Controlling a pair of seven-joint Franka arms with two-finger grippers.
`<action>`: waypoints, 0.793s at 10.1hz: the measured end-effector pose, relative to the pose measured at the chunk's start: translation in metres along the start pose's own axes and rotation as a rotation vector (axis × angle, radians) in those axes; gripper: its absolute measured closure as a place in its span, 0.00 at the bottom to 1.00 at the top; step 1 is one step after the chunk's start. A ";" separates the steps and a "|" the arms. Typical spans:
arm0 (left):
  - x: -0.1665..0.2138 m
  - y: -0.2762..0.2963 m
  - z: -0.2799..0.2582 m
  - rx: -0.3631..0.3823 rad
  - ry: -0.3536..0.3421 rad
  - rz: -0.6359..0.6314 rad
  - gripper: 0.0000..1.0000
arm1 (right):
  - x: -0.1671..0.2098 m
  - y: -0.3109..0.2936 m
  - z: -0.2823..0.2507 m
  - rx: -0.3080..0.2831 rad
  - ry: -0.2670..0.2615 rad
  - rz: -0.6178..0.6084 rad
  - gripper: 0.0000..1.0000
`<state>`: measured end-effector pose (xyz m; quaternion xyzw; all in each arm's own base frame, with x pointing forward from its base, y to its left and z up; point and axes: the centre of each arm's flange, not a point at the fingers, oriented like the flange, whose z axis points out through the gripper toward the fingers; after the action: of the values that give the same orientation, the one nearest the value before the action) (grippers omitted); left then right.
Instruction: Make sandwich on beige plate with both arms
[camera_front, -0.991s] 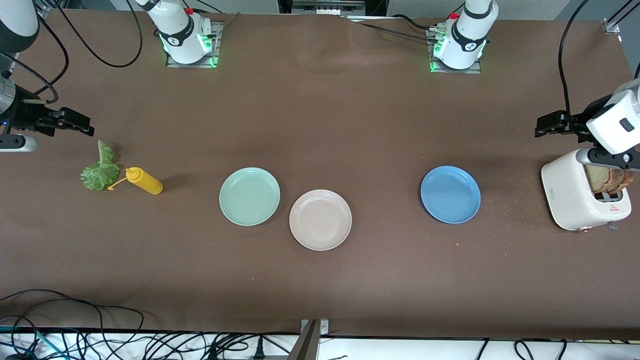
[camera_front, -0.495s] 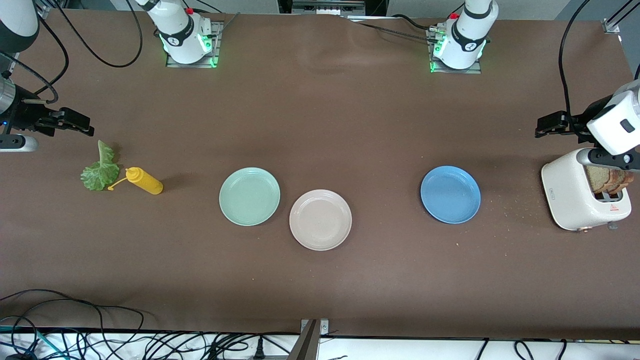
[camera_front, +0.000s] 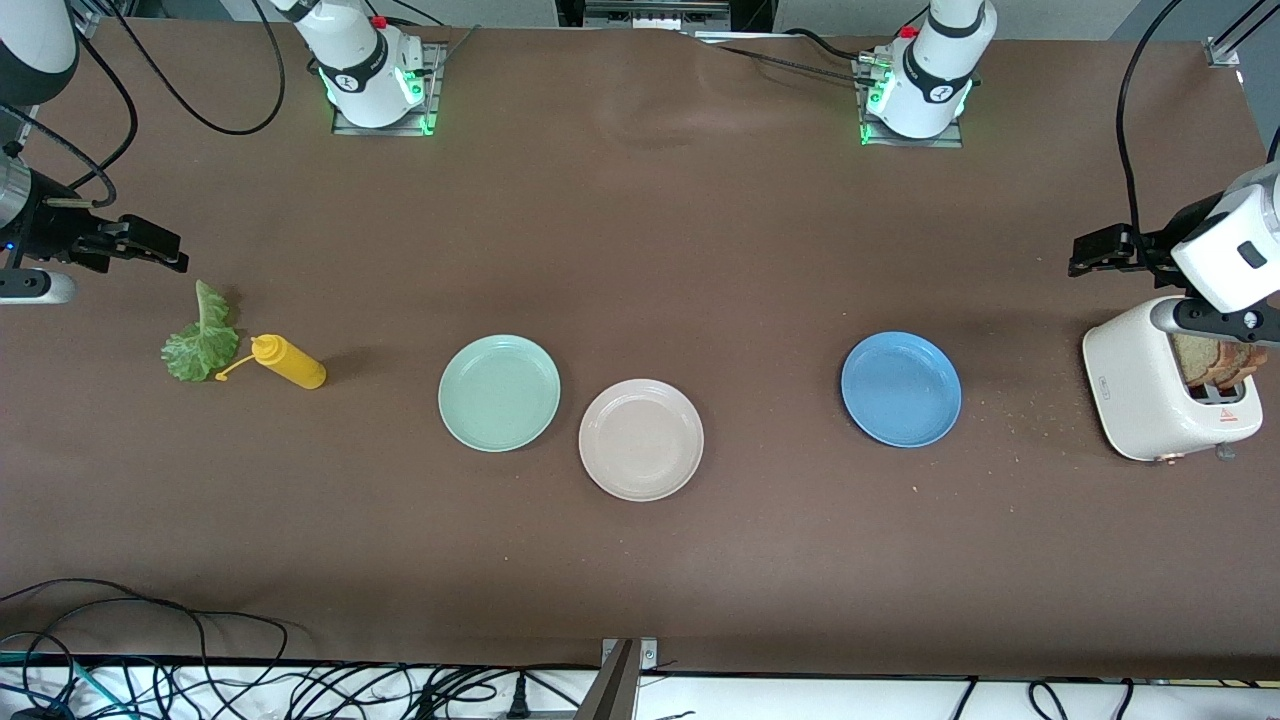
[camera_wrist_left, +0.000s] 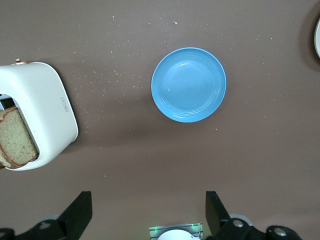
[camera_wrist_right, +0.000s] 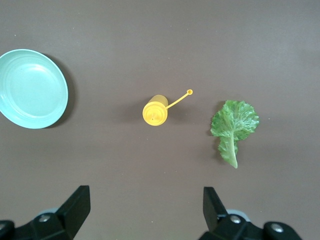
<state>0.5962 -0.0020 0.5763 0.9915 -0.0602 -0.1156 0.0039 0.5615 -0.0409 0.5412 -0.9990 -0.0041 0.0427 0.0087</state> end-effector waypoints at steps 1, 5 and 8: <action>0.000 0.000 0.000 0.000 0.000 0.001 0.00 | 0.000 0.000 0.000 0.000 0.000 0.000 0.00; 0.000 -0.003 0.000 -0.001 0.000 -0.003 0.00 | 0.000 0.000 0.000 0.000 0.000 0.000 0.00; 0.000 -0.004 0.000 -0.001 0.000 -0.005 0.00 | 0.000 0.000 0.000 0.000 0.000 -0.001 0.00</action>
<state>0.5963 0.0022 0.5761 0.9916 -0.0575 -0.1158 0.0043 0.5615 -0.0408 0.5412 -0.9990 -0.0045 0.0427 0.0087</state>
